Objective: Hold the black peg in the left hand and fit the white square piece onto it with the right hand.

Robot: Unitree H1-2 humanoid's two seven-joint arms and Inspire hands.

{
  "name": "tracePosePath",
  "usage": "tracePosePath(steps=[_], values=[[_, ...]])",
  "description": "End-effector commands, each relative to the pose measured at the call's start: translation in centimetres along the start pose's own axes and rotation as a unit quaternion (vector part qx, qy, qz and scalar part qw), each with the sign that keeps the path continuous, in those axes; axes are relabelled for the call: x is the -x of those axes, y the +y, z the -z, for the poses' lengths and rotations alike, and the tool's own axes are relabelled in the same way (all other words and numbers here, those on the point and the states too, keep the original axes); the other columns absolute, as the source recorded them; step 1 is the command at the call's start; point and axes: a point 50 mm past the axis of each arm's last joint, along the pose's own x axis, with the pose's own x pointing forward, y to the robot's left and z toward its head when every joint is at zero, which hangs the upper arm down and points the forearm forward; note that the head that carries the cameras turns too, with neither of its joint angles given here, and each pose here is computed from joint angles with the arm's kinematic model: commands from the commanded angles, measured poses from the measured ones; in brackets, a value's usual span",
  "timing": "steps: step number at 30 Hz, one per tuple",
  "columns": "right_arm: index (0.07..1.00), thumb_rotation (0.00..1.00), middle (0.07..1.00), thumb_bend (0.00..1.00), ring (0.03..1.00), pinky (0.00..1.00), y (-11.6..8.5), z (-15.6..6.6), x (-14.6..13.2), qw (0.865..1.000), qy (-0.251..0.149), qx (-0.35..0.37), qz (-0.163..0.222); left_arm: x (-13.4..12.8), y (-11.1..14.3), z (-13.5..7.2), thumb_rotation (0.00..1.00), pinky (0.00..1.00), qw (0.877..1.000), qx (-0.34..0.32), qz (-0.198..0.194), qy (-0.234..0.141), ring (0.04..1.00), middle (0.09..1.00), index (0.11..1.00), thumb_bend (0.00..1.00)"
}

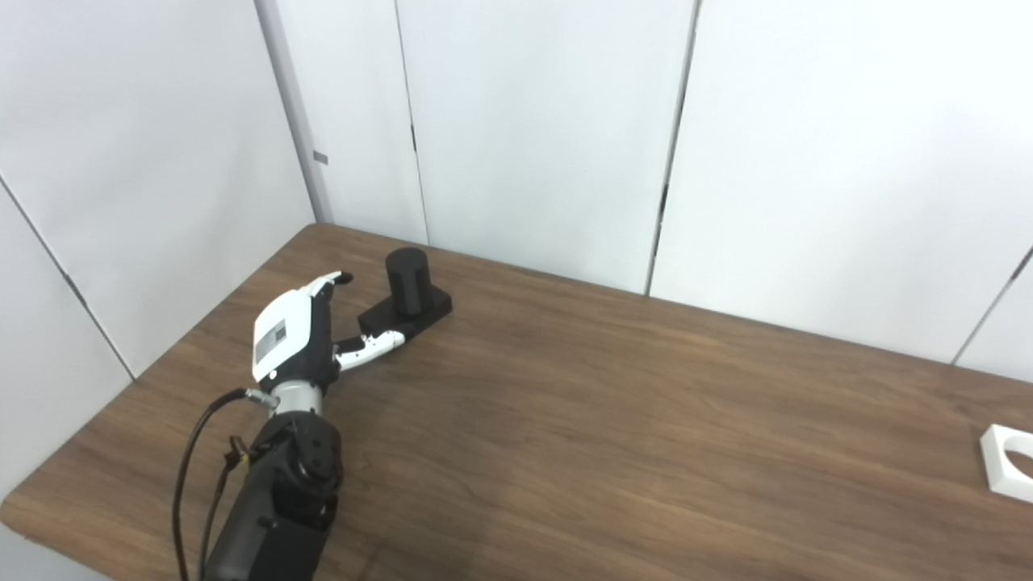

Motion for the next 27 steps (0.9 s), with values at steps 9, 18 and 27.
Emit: tracePosePath(steps=[9,18,27], values=[[0.922,1.0,0.885,0.46,0.921,0.96,0.4,-0.5,0.2,1.0,-0.013,0.0,-0.005,-3.9,0.1,-1.4,0.51,0.99,0.998,-0.062,-0.024,-0.019,0.919,0.888,0.815,1.0],[0.919,1.0,0.885,0.51,0.932,0.98,0.6,-0.5,0.2,1.0,-0.012,0.007,-0.004,-5.3,-1.8,-0.9,0.56,1.0,0.993,-0.117,0.007,-0.014,0.937,0.9,0.814,1.0],[0.891,1.0,0.867,0.54,0.903,0.94,0.7,-0.6,0.3,1.0,-0.017,0.007,-0.002,-6.6,-3.3,-0.3,0.53,1.0,0.992,-0.127,0.015,0.007,0.947,0.915,0.836,1.0]])
